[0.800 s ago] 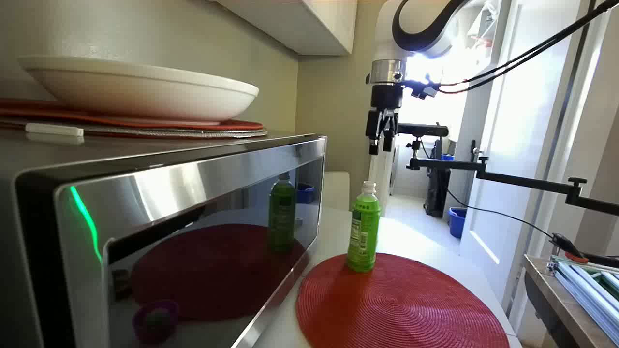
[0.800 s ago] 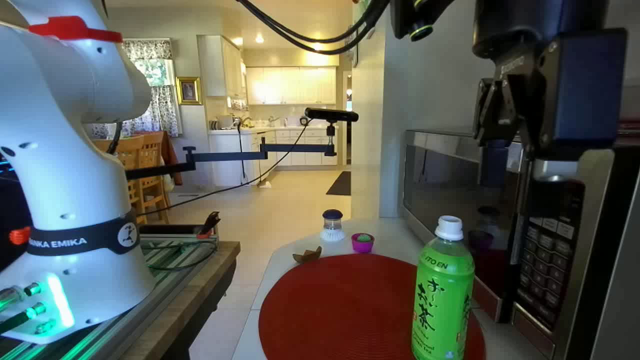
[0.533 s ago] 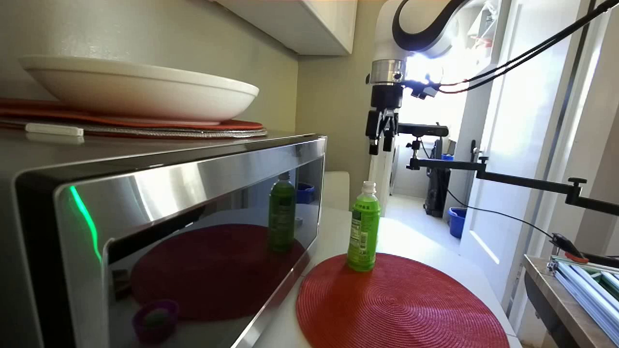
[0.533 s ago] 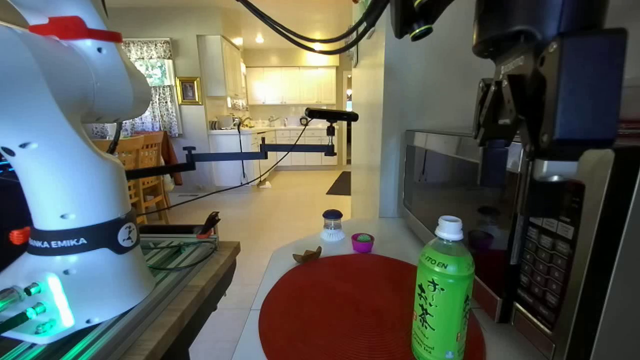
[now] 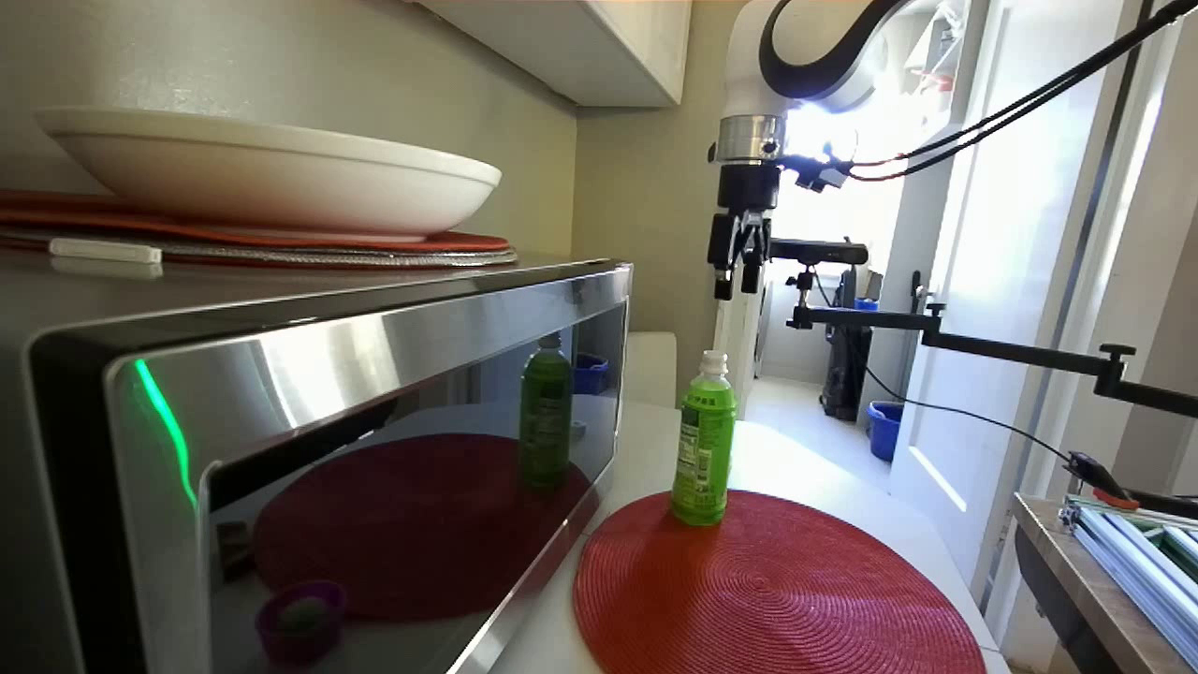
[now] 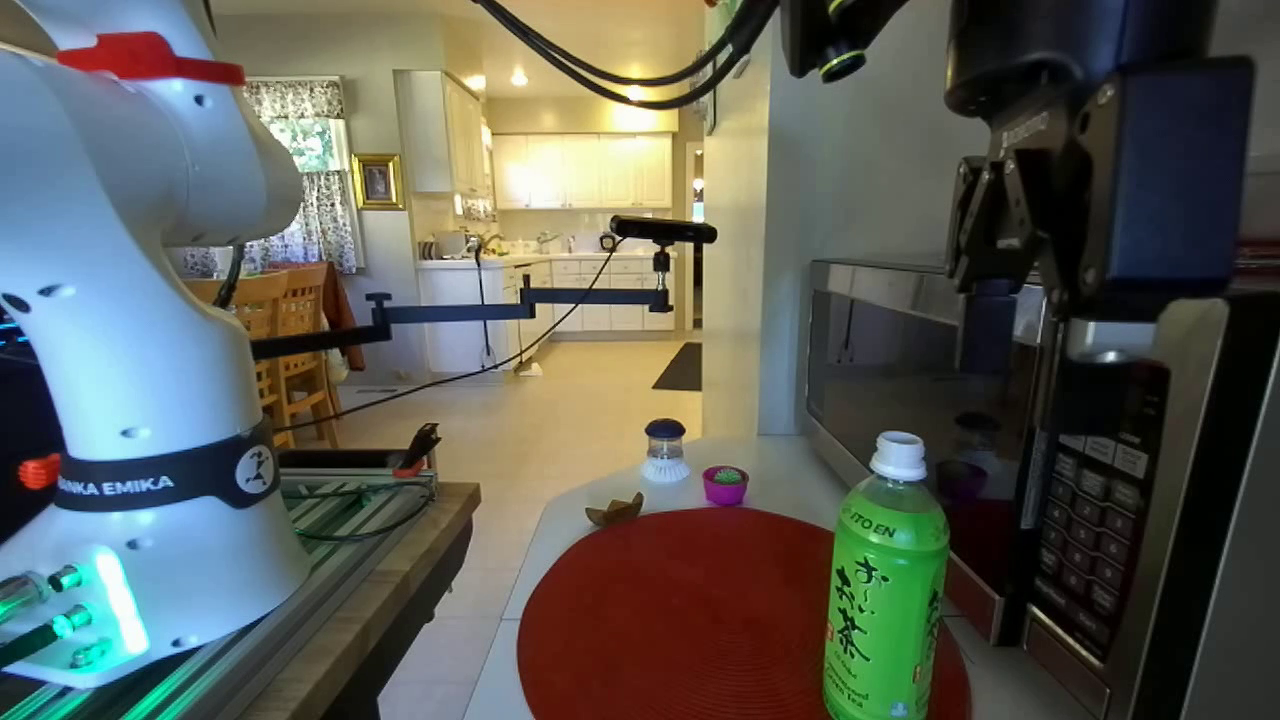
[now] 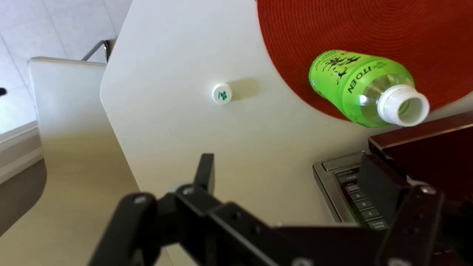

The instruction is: Open the door of the microwave

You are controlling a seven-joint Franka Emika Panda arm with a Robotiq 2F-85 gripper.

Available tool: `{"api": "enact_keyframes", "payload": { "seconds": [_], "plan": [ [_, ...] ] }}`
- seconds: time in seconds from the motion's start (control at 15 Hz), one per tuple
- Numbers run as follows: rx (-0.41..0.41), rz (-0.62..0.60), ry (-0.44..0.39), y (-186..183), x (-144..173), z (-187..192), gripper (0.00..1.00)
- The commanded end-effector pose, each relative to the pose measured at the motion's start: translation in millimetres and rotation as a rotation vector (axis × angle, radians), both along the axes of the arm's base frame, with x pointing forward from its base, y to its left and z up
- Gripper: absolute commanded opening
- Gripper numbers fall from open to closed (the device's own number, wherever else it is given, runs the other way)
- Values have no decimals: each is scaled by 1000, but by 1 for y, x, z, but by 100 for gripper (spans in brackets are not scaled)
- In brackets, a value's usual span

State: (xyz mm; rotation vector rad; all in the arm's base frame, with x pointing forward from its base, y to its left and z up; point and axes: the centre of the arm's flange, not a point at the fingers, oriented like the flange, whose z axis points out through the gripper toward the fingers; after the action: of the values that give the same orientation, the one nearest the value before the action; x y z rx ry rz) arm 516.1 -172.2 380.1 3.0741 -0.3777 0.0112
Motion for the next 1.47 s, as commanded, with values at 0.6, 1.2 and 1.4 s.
{"api": "enact_keyframes", "payload": {
  "seconds": [0.6,1.2,1.4],
  "plan": [
    [0,0,0,0,0,0,100],
    [0,0,0,0,0,0,100],
    [13,-55,23,23,-1,19,100]
  ]
}}
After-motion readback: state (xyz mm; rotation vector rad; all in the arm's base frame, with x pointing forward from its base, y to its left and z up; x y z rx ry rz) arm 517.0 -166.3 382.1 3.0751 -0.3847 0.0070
